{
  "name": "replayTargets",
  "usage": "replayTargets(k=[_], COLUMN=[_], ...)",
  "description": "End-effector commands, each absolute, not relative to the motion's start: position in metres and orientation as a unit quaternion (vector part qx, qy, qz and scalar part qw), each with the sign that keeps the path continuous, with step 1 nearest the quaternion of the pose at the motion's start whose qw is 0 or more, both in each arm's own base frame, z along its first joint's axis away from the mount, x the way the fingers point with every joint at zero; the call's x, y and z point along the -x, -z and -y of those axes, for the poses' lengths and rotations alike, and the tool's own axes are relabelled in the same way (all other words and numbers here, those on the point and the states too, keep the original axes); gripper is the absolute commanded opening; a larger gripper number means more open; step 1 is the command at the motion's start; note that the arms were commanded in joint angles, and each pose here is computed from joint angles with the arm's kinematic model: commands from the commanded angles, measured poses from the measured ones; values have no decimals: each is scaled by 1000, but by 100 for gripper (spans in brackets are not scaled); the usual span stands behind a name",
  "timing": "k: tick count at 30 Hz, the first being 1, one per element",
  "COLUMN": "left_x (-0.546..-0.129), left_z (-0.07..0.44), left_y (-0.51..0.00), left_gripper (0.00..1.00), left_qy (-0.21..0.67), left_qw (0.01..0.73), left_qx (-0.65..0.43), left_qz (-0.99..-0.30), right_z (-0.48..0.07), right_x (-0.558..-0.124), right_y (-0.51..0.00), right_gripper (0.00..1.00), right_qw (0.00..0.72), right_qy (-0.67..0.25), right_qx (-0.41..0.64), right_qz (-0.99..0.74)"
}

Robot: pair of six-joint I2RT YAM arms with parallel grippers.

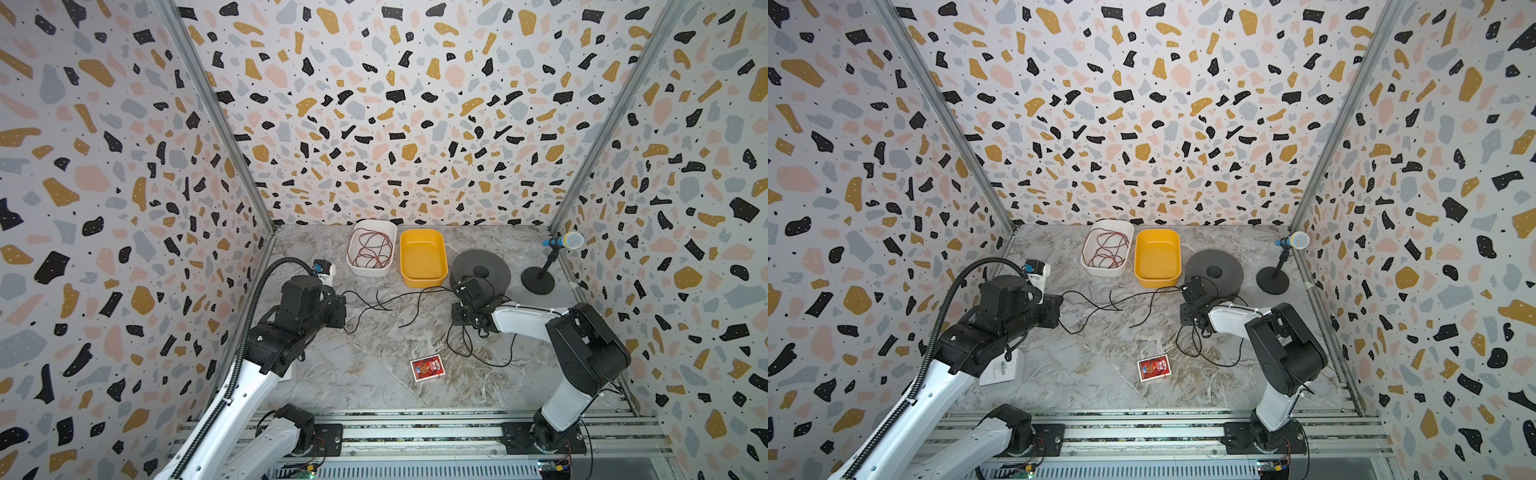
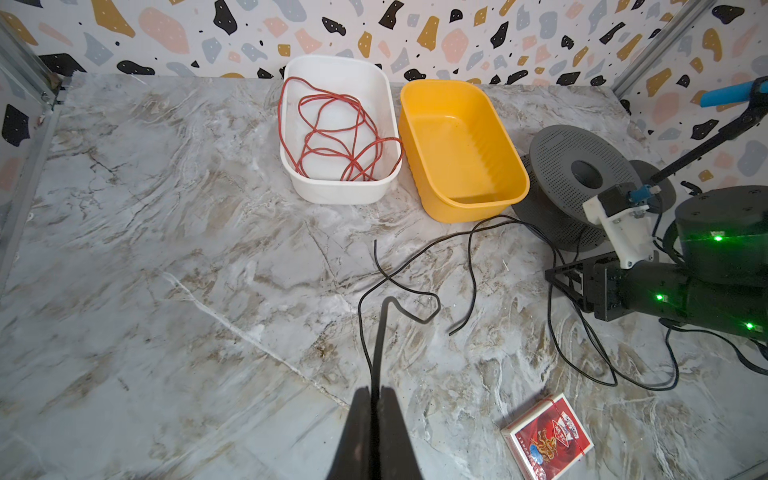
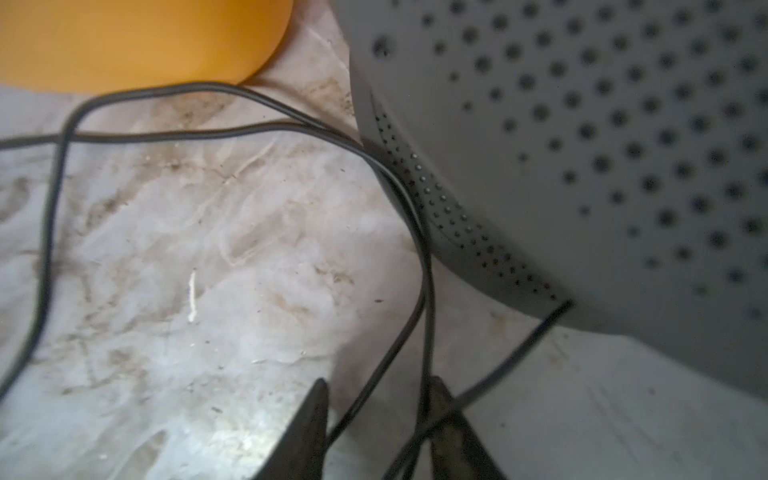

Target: Wrap the cables

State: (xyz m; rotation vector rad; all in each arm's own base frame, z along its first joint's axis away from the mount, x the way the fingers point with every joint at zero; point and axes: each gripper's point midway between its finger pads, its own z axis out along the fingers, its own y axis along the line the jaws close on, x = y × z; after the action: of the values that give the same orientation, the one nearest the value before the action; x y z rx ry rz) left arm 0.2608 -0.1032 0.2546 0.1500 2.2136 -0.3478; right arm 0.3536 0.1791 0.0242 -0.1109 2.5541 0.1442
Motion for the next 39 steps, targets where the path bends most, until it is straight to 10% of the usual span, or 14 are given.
replayTargets(k=[1, 4, 14, 18, 20, 28, 39], left_x=[-251, -244, -227, -223, -222, -223, -230], left_z=[106, 111, 139, 150, 154, 162, 172], left_y=[-272, -279, -295, -298, -299, -296, -288], left_gripper=[3, 3, 4, 4, 4, 5, 5], left_qy=[161, 184, 277, 311, 320, 342, 365], left_qw=[445, 448, 460, 454, 451, 449, 410], left_qx=[-67, -74, -111, -130, -133, -141, -125], left_qz=[-878, -872, -836, -825, -822, -813, -827], right_z=[-176, -169, -123, -120, -128, -215, -292], right_x=[-353, -340, -280, -278, -280, -264, -244], right_y=[-24, -32, -43, -72, -96, -179, -184], right_gripper=[15, 2, 3, 67, 80, 89, 86], right_qw=[282, 286, 256, 282, 301, 355, 448], right_qy=[-43, -44, -20, -42, -71, -301, -307], right_qx=[39, 47, 47, 42, 44, 126, 279], right_qz=[-958, -956, -965, -957, -950, -876, -792])
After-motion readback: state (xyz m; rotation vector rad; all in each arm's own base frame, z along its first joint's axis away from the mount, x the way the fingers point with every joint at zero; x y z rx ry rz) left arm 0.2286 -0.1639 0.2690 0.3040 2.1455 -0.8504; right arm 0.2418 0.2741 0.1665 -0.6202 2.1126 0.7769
